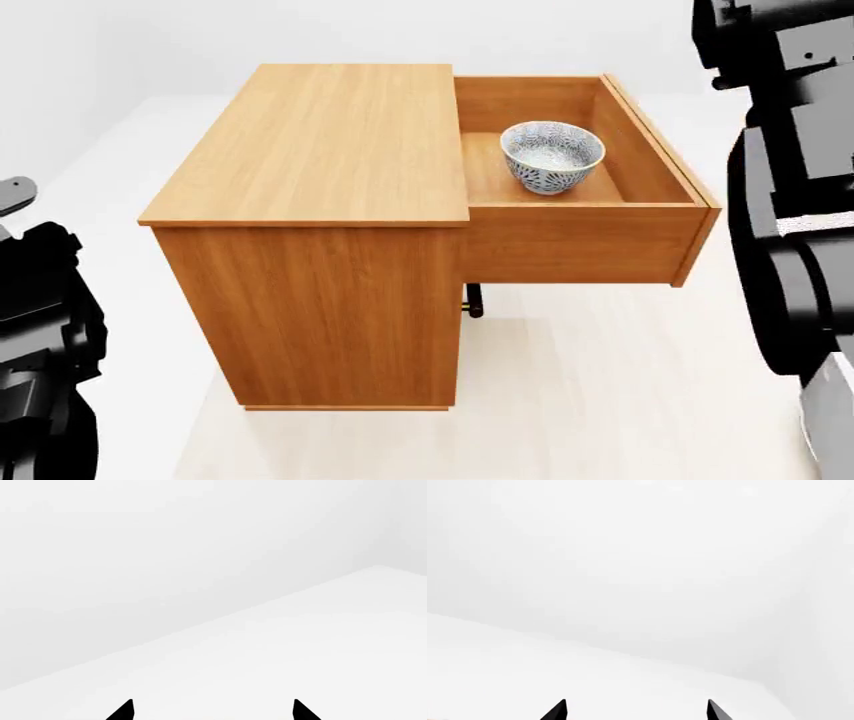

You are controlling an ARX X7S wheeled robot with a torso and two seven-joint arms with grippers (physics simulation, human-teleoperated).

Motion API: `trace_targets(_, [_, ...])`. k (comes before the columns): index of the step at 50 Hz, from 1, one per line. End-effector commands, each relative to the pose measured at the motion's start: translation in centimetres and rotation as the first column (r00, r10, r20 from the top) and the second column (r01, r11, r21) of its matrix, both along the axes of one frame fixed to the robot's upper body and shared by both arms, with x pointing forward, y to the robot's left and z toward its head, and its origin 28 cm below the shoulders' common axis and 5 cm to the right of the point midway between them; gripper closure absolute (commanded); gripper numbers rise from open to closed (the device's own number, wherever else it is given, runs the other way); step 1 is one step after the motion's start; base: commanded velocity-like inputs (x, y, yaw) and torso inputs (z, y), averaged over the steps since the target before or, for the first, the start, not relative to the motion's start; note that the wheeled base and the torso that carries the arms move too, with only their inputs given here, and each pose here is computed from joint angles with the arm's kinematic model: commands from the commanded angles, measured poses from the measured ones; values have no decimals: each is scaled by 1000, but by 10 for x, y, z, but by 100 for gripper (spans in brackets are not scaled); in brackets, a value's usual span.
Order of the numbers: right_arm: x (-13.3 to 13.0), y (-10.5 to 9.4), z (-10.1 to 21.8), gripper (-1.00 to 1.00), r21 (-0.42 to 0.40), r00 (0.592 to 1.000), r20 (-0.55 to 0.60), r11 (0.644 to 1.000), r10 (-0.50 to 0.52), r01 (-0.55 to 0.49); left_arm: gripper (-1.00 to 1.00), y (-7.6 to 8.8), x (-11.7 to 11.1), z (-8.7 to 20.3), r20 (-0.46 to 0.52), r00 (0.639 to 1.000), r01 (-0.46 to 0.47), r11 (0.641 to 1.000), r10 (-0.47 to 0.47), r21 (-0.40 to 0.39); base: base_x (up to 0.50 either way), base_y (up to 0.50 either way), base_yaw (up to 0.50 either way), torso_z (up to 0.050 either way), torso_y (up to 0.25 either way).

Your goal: Open the top drawer of the cabinet and put the bowl in it.

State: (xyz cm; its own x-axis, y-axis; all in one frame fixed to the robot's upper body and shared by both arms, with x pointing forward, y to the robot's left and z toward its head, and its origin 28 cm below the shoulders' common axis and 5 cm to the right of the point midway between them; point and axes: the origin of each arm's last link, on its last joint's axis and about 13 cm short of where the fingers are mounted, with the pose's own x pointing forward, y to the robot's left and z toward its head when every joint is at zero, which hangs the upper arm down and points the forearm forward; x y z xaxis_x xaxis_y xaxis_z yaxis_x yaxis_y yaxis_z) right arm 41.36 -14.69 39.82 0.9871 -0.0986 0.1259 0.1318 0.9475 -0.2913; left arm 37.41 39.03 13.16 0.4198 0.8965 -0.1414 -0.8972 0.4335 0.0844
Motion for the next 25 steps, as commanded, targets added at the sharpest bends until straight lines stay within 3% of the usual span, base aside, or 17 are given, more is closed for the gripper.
trace_targets(1, [-27,-6,18,-100,48,993,119,999,11,-17,-100,0,0,1,2,1000,-1,1000,1,1,0,0,0,0,0])
trace_targets(16, [-119,-31,-41,-100,126,989,136,989,56,-74,-100,0,2,4,13,1000,-1,1000,0,6,0,0,0,0,0])
trace_targets(25, [-163,-39,-70,-100,107,991,119,991,64,-76,-100,1,2,5,17,1000,-2,1000,2,5,0,0,0,0,0])
